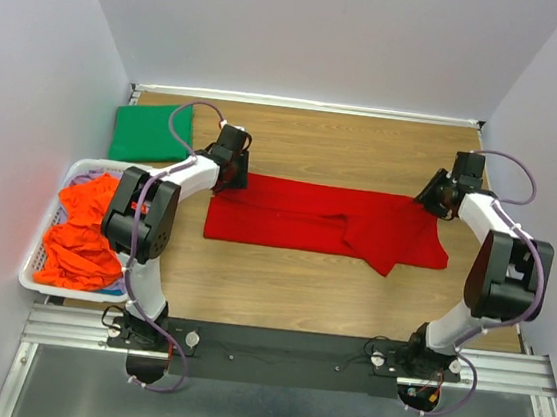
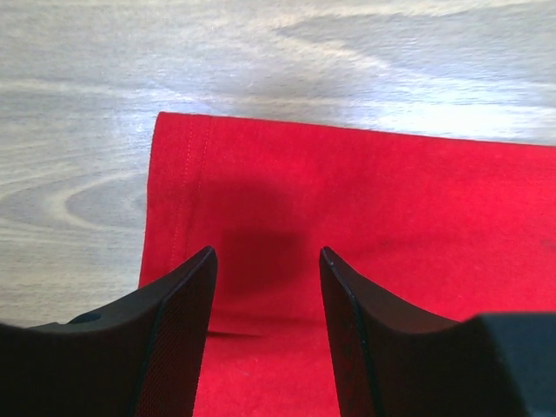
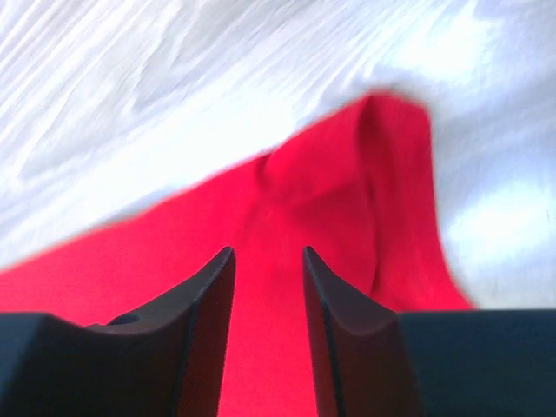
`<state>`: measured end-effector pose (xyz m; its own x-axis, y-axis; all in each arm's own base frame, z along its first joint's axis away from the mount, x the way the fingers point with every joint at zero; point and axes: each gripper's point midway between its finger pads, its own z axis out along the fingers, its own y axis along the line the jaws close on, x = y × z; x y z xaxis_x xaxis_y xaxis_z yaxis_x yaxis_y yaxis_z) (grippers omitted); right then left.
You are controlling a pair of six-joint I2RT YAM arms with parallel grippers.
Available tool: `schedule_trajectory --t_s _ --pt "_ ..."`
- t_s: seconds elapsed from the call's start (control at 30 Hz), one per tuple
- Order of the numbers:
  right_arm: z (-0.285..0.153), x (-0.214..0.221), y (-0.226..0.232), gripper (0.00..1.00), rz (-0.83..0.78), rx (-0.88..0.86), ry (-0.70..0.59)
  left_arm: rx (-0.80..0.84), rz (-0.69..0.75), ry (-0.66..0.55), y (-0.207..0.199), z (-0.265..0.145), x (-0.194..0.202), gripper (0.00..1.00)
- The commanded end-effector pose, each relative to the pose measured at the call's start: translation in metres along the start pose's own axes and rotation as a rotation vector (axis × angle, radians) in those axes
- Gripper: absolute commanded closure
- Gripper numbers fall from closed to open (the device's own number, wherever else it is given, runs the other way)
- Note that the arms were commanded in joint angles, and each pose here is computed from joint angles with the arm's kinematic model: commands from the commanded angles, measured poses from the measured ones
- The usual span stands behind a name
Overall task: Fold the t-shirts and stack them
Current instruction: Fold the tshirt
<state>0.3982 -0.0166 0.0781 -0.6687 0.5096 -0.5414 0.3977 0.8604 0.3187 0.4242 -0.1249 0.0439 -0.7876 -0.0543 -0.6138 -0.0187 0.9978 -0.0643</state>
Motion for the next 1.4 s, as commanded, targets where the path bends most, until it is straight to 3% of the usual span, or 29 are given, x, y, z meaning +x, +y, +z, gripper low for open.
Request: schedule_trajectory --t_s 0.0,0.3,0.5,0.67,0.8,1.07,1.23,1.37 --pt "0.029 -0.027 -0.013 0.57 0.077 -0.009 -0.055 -0.040 -0.033 0.020 0.012 0.012 0.003 0.42" --pt "0.079 -0.037 -0.083 0.63 0.223 0.046 -0.026 -0.056 -0.100 0.136 0.030 0.019 0.041 0.45" --pt "0.075 -0.054 -0.076 0.71 0.208 -0.006 -0.042 -0.027 -0.147 0.185 0.026 0.006 0.056 0.44" --pt "0.046 -0.078 -0.053 0.68 0.183 -0.064 -0.093 -0.017 -0.156 0.088 0.023 -0.019 0.019 0.35" --pt "0.024 -0.071 -0.029 0.55 0.141 -0.079 -0.082 -0.019 -0.125 0.001 0.021 -0.034 -0.016 0.33" --pt "0.001 0.053 0.020 0.48 0.126 -0.068 0.127 0.012 0.014 -0.004 -0.006 -0.026 -0.033 0.34" --pt "-0.002 0.101 0.013 0.42 0.135 -0.039 0.210 -0.002 0.056 0.030 -0.017 -0.006 -0.021 0.35" --pt "0.012 0.097 -0.001 0.40 0.109 0.040 0.193 -0.004 0.079 0.099 -0.021 0.012 0.002 0.35"
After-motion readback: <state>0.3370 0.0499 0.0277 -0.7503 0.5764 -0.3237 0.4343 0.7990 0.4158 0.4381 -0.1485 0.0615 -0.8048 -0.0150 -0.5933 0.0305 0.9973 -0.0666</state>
